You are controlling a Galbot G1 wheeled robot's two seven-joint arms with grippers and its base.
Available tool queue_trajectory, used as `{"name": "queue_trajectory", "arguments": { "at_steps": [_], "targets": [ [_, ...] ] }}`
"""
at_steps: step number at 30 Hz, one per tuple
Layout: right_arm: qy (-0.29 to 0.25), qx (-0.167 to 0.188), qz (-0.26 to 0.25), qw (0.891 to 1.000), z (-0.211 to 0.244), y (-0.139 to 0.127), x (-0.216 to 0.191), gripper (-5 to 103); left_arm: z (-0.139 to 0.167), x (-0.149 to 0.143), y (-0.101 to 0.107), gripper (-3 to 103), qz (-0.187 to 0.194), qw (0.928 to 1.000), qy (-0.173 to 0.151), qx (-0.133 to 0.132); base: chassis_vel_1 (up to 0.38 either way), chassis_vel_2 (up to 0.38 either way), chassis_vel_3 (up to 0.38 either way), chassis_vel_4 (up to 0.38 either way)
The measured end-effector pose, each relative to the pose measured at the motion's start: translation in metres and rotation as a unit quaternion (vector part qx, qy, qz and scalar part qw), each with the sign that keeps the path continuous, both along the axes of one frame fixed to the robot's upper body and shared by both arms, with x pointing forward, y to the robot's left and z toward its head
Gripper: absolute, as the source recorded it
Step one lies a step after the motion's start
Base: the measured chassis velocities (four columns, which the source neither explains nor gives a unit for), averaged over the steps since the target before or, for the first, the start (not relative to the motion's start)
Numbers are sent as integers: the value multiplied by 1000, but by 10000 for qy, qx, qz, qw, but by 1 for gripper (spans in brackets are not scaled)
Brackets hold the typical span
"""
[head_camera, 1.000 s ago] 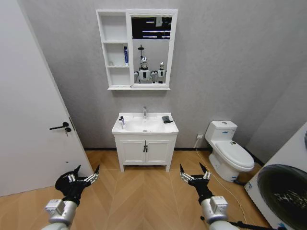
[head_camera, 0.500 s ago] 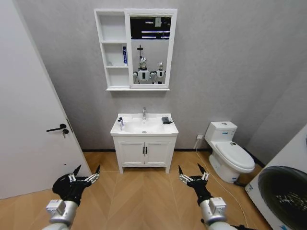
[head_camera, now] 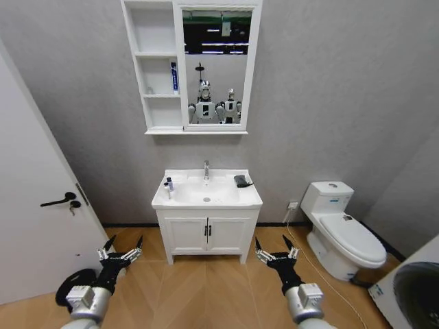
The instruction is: Move facial cleanser and shampoo from washbasin to cabinet, then wipe washbasin with towel.
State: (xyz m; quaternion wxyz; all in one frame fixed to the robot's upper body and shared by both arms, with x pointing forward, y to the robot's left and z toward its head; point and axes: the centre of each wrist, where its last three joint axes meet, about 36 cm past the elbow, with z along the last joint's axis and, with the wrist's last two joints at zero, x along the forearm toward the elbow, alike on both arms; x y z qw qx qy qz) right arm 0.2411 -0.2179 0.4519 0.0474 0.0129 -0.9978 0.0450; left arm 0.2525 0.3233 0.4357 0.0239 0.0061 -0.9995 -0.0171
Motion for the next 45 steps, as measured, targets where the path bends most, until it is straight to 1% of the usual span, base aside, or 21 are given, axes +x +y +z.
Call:
{"name": "queue_trajectory", "arguments": {
  "at_steps": [16, 21, 28, 31, 32, 34, 35, 38, 45],
  "targets": [
    [-78, 0, 13, 10000, -5, -1, 4, 100, -4, 1, -2, 100, 32, 10000, 2, -54, -348, 343, 362, -343],
    [-96, 4, -34, 9999, -7, -7, 10, 100, -12, 7, -5, 100, 137, 9999, -8, -26, -183, 189, 112, -151],
    [-82, 81, -123, 9999, -6, -13, 18, 100, -14, 9, -8, 100, 59, 10000, 40, 63, 10, -8, -52, 15],
    [-140, 66, -149, 9998, -6, -20, 30, 100, -28, 9, -9, 100, 59, 10000, 66, 2, 58, -24, -52, 58],
    [-140, 66, -149, 9998, -6, -20, 30, 100, -28, 9, -9, 100, 59, 10000, 66, 2, 25, -12, -54, 36],
    [-203, 76, -171, 9996, -5, -24, 41, 100, -47, 12, -9, 100, 22, 10000, 2, -52, 0, 0, 0, 0],
    [-203, 76, -171, 9996, -5, -24, 41, 100, -47, 12, -9, 100, 22, 10000, 2, -52, 0, 0, 0, 0],
    [-287, 114, -191, 9993, -1, -28, 54, 100, -66, 21, -14, 100, -52, 10000, 47, -52, 0, 0, 0, 0],
    [-318, 155, -168, 9992, 5, -29, 61, 100, -84, 31, -27, 100, -154, 9998, 111, -58, 0, 0, 0, 0]
  ]
}}
